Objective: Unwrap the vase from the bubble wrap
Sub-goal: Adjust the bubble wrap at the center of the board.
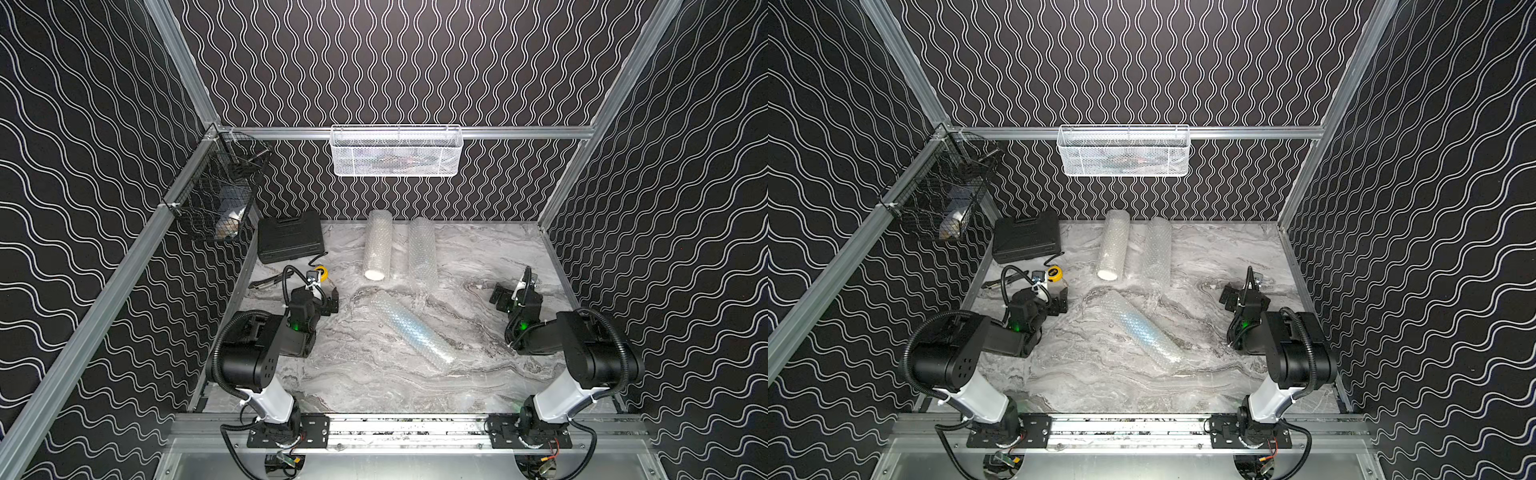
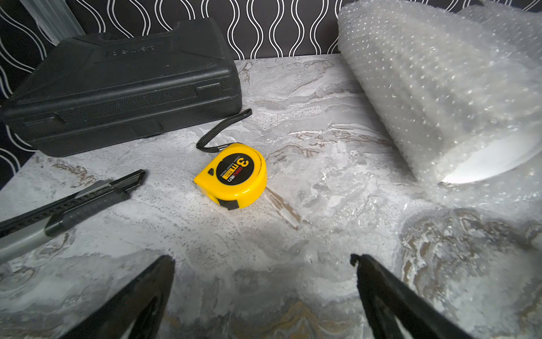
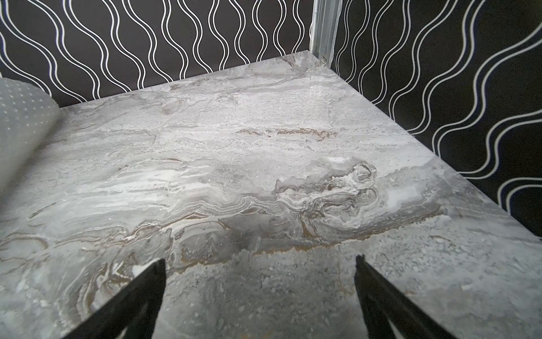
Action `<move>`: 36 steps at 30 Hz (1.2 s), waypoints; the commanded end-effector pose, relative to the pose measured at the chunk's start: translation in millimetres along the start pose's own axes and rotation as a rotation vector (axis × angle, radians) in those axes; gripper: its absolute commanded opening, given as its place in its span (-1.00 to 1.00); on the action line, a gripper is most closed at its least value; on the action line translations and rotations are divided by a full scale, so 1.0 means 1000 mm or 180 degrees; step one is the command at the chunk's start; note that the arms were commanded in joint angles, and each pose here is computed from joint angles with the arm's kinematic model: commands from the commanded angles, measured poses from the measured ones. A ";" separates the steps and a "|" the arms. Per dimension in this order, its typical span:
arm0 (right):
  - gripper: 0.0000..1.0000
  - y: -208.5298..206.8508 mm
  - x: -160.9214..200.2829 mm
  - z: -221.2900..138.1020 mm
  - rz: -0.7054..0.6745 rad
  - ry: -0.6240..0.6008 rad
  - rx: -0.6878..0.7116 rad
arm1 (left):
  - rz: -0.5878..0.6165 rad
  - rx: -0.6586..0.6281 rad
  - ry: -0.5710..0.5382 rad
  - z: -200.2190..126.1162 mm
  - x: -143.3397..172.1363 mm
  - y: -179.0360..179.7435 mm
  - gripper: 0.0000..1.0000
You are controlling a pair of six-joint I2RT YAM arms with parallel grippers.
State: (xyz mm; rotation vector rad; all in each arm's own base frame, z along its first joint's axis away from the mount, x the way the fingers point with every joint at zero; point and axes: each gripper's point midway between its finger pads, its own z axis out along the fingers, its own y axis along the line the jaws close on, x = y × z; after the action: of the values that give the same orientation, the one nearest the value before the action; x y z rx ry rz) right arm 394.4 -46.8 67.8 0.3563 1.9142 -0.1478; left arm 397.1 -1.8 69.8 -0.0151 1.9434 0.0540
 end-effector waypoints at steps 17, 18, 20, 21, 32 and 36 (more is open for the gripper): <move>0.99 0.009 -0.037 -0.022 0.0275 0.0604 0.0064 | -0.1130 -0.1367 0.0355 -0.052 -0.052 0.049 0.99; 0.99 0.017 -0.038 -0.023 0.0269 0.0717 -0.0062 | -0.1260 -0.1250 0.0422 -0.051 -0.052 0.041 0.99; 0.99 0.033 -0.038 -0.028 0.0374 0.0934 -0.0307 | -0.1436 -0.0931 0.0558 -0.051 -0.054 0.021 0.99; 0.99 0.044 -0.035 -0.031 0.0435 0.1059 -0.0494 | -0.1488 -0.0768 0.0659 -0.051 -0.053 0.010 0.99; 0.98 0.136 0.005 -0.086 0.0488 0.2092 -0.1737 | -0.1704 0.1420 0.1796 -0.083 -0.029 -0.128 0.99; 0.98 0.160 0.026 -0.108 0.0301 0.2375 -0.1928 | -0.1563 0.1797 0.1998 -0.097 -0.020 -0.168 0.99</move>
State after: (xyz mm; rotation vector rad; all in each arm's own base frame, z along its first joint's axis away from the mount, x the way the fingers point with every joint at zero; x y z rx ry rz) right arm 360.2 118.5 102.7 0.1223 2.4417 0.6213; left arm 335.5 -140.9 114.9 -0.2342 2.4140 -0.7314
